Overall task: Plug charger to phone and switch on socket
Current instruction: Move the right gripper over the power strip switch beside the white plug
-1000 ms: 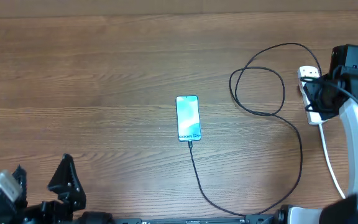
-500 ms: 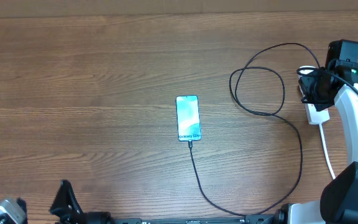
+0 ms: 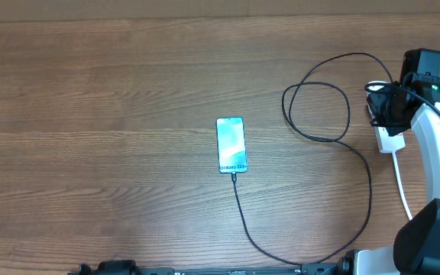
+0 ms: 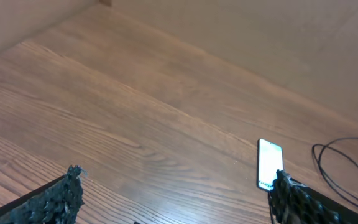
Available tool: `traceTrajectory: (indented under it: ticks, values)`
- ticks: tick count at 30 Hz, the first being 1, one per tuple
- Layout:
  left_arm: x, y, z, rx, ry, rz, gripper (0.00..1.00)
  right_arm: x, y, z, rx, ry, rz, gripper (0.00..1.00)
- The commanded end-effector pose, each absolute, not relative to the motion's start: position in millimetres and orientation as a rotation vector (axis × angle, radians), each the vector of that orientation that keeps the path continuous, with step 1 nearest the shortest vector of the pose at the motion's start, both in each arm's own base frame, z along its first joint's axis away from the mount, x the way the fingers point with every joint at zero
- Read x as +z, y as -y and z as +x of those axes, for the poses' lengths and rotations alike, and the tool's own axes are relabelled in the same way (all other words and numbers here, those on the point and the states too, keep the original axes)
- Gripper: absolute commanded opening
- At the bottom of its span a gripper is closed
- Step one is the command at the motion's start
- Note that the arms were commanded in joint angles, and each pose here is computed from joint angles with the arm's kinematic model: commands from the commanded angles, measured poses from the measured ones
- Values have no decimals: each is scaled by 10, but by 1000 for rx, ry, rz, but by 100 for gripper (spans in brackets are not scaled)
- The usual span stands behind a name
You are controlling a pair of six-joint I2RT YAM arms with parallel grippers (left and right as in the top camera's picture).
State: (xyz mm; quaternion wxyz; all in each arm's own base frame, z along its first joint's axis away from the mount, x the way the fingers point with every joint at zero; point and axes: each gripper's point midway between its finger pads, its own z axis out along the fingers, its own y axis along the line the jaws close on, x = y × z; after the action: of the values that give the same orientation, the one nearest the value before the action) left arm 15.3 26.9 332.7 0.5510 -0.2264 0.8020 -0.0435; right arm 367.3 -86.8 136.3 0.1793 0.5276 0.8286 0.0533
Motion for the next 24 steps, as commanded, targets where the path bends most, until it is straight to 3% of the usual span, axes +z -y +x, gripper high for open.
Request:
traceTrajectory:
  ticks: [1, 24]
  values:
    - [3322, -281, -1, -109, -1826, -544, 100, 1362, 877, 3681, 153, -2340, 1491, 4]
    - [3302, -273, -153, -110, -1757, -549, 100, 1359, 935, 3894, 169, -2299, 1427, 4]
